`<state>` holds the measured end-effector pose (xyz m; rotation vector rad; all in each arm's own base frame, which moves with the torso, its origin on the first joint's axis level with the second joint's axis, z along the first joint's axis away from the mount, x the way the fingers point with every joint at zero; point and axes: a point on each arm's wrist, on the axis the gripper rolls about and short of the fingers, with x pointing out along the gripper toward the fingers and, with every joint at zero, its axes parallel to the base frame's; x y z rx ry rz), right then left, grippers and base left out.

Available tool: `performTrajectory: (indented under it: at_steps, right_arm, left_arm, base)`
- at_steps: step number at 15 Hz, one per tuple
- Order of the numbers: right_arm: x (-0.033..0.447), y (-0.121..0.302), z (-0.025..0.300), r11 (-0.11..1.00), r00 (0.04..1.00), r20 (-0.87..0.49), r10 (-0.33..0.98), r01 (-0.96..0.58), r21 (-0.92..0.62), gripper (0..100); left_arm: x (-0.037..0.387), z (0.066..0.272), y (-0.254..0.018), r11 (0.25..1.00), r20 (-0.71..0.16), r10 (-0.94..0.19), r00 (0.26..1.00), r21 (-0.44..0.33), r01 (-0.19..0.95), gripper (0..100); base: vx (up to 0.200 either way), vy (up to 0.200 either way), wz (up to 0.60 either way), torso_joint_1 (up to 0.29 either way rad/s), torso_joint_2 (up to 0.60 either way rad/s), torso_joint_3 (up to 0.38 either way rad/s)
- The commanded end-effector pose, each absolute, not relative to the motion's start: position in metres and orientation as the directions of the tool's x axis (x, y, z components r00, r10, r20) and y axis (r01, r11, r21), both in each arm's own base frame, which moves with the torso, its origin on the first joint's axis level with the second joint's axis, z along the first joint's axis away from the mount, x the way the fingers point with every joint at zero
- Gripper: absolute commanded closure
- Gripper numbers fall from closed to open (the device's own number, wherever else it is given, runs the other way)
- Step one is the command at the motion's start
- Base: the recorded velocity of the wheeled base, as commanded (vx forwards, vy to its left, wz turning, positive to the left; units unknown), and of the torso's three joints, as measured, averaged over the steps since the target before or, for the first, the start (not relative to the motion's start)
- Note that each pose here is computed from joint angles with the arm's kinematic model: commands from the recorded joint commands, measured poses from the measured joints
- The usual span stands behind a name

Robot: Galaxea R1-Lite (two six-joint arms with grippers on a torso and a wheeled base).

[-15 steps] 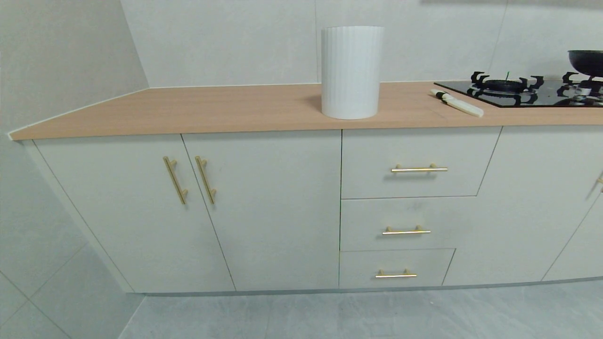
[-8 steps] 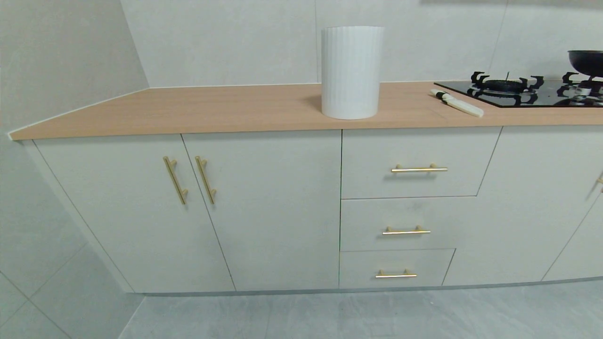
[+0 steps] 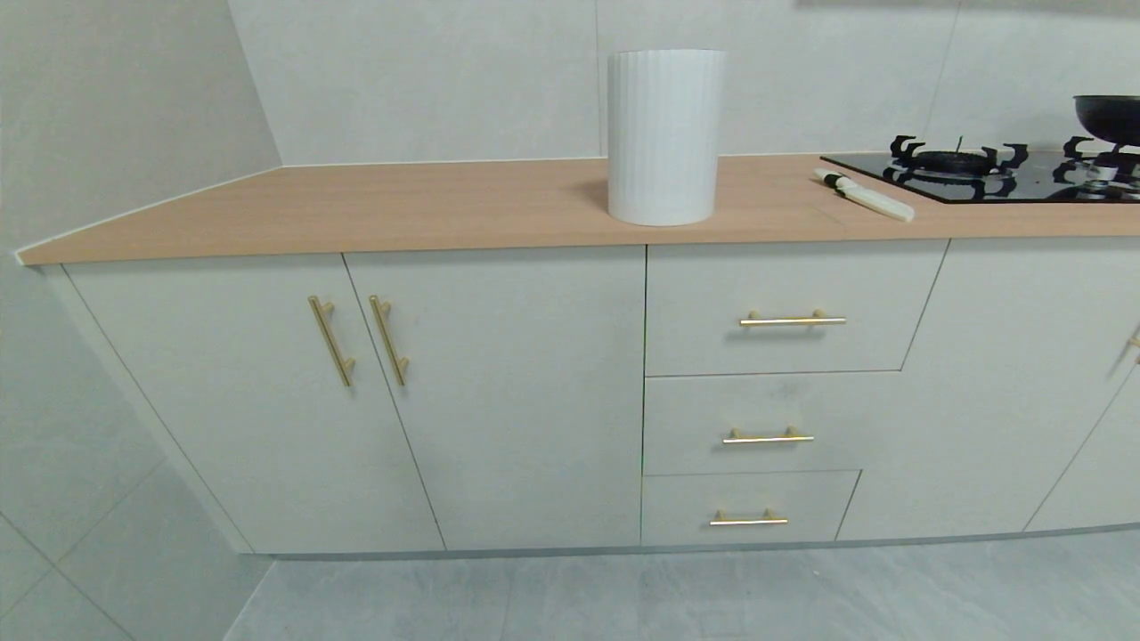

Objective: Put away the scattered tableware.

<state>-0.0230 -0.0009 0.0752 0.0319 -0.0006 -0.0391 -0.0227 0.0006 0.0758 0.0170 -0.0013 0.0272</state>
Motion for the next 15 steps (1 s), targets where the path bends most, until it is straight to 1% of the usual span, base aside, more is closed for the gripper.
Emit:
performTrajectory:
  at_steps: [1,8,15]
  right_arm:
    - [-0.0228,-0.0009,0.075,0.999,0.999,-0.005,-0.038,0.038,0.035,0]
    - [-0.0228,-0.0008,0.075,0.999,0.999,-0.005,-0.035,0.035,0.031,0]
    - [-0.0228,-0.0008,0.075,0.999,0.999,-0.005,-0.037,0.037,0.031,0]
  left_arm:
    - [-0.0227,0.0758,0.0006,1.0,0.002,0.028,1.0,0.014,-0.028,0]
    - [-0.0227,0.0758,0.0006,1.0,0.002,0.028,1.0,0.012,-0.028,0]
    - [-0.0227,0.0758,0.0006,1.0,0.002,0.028,1.0,0.014,-0.028,0]
  base:
    - [0.0,0.0,0.0,0.0,0.0,0.0]
    - [0.0,0.0,0.0,0.0,0.0,0.0]
    - [0.2,0.0,0.0,0.006,0.0,0.002]
